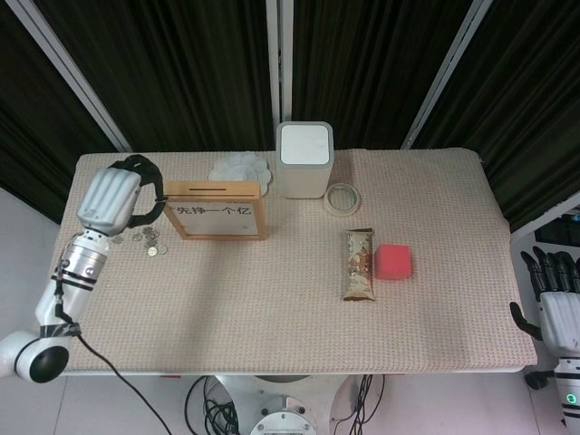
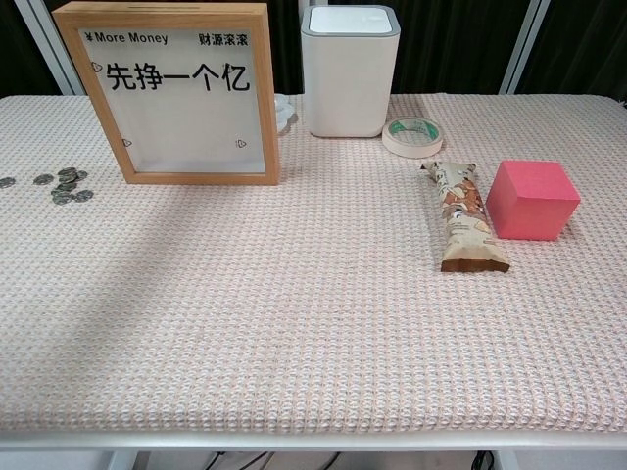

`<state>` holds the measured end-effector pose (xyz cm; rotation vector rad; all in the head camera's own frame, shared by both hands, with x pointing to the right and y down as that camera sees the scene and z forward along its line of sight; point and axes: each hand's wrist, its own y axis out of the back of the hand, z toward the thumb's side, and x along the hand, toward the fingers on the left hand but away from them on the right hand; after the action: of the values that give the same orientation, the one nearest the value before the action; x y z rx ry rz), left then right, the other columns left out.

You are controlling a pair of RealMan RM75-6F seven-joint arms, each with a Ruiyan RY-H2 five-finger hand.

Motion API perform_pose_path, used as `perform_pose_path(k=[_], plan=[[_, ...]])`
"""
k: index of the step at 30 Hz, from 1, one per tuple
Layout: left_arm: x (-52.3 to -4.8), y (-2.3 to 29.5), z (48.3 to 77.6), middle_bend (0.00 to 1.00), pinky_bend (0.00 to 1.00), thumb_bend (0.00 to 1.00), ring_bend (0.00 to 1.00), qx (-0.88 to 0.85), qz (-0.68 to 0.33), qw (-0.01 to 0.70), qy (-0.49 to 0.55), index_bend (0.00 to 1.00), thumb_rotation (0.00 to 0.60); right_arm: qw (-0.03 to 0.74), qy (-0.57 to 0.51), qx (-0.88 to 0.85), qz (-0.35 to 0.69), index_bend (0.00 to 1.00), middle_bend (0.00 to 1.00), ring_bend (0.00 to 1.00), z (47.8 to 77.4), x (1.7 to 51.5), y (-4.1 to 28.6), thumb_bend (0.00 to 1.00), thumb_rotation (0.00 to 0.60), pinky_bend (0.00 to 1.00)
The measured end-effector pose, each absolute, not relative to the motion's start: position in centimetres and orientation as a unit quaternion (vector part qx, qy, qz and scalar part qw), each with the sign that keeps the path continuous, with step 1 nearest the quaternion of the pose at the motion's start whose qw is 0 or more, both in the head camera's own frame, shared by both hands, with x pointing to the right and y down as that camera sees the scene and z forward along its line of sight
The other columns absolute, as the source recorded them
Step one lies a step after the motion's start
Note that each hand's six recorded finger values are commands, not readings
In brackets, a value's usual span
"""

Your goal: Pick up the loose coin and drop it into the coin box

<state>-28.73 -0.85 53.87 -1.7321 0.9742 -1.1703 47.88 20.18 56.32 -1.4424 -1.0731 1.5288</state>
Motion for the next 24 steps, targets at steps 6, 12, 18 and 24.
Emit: perform_pose_path(k=[6, 12, 18, 24], plan=[[-27.9, -3.9, 55.0, 0.38, 0.38, 0.42, 0.23, -0.704, -0.484, 0.358, 0.377, 0.62, 0.600, 0.378, -0.419, -0.566, 0.601, 0.00, 0.00, 0.00, 56.6, 47.8, 20.2, 0.30, 0.600, 0.00], [-26.6, -6.1, 56.2, 0.38, 0.38, 0.41, 0.23, -0.721, -0.496, 0.325, 0.358, 0.62, 0.600, 0.379, -0.421, -0.568, 0.597, 0.00, 0.00, 0.00, 56.5, 47.5, 20.1, 0.30, 0.600, 0.00], [-25.6, -7.7, 57.7, 0.37, 0.37, 0.41, 0.23, -0.726, -0.516, 0.328, 0.316, 0.61, 0.600, 0.377, -0.426, -0.564, 0.598, 0.00, 0.00, 0.00, 56.4, 47.7, 20.2, 0.30, 0.600, 0.00], [-24.4, -8.1, 59.1, 0.35, 0.35, 0.41, 0.22, -0.729, -0.533, 0.341, 0.263, 0.61, 0.600, 0.373, -0.429, -0.562, 0.600, 0.00, 0.00, 0.00, 56.6, 48.0, 20.3, 0.30, 0.600, 0.00]])
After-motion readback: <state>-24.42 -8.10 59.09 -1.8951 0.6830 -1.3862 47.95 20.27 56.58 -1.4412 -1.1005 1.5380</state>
